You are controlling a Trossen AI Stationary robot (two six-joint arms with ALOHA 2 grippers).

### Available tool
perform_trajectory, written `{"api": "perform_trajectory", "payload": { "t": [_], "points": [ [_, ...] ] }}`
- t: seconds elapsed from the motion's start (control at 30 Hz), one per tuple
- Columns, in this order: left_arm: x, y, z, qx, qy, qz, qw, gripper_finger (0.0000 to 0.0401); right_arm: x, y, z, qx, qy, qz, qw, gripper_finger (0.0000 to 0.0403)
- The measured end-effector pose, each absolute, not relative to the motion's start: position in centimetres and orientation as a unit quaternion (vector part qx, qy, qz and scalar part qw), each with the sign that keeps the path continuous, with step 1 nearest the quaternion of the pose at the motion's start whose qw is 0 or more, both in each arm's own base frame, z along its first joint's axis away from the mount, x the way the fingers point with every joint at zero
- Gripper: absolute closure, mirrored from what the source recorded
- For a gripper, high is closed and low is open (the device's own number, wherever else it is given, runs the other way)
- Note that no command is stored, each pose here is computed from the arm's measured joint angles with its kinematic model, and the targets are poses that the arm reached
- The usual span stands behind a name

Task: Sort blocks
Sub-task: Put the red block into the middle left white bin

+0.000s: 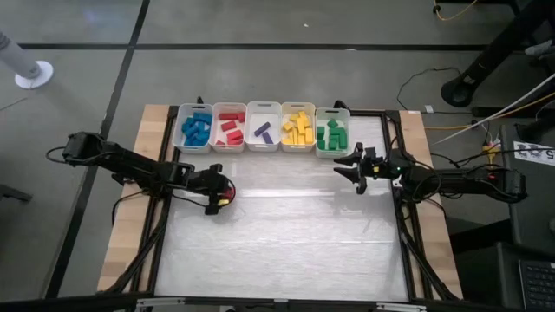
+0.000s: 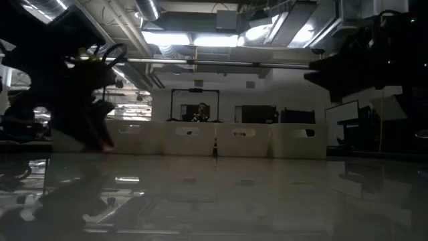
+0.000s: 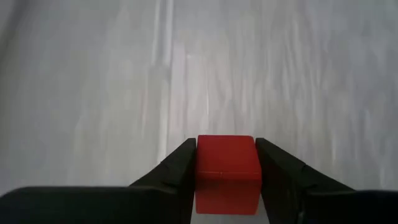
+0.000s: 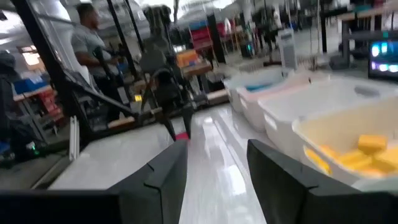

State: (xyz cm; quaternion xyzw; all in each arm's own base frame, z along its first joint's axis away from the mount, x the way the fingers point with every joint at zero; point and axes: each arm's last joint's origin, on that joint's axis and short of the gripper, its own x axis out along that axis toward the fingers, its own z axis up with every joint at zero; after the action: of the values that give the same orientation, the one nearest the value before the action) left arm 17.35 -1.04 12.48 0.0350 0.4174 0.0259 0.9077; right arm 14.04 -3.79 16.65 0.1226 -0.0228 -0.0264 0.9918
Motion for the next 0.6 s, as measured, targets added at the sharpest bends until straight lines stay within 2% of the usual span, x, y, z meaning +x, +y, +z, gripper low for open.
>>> {"api": "perform_trajectory", "payload": {
  "t": [0.2, 0.6],
  "points": [
    [18.9, -0.6, 14.5, 0.054, 0.368, 0.049, 0.927, 0.028, 13.8, -3.6, 17.5, 0.11, -0.058, 0.0, 0.992, 0.0233],
    [20.9, 2.3, 17.8, 0.146, 0.287, 0.137, 0.937, 0.028, 12.8, -3.1, 18.7, 0.089, -0.098, 0.031, 0.991, 0.0233]
  ]
}}
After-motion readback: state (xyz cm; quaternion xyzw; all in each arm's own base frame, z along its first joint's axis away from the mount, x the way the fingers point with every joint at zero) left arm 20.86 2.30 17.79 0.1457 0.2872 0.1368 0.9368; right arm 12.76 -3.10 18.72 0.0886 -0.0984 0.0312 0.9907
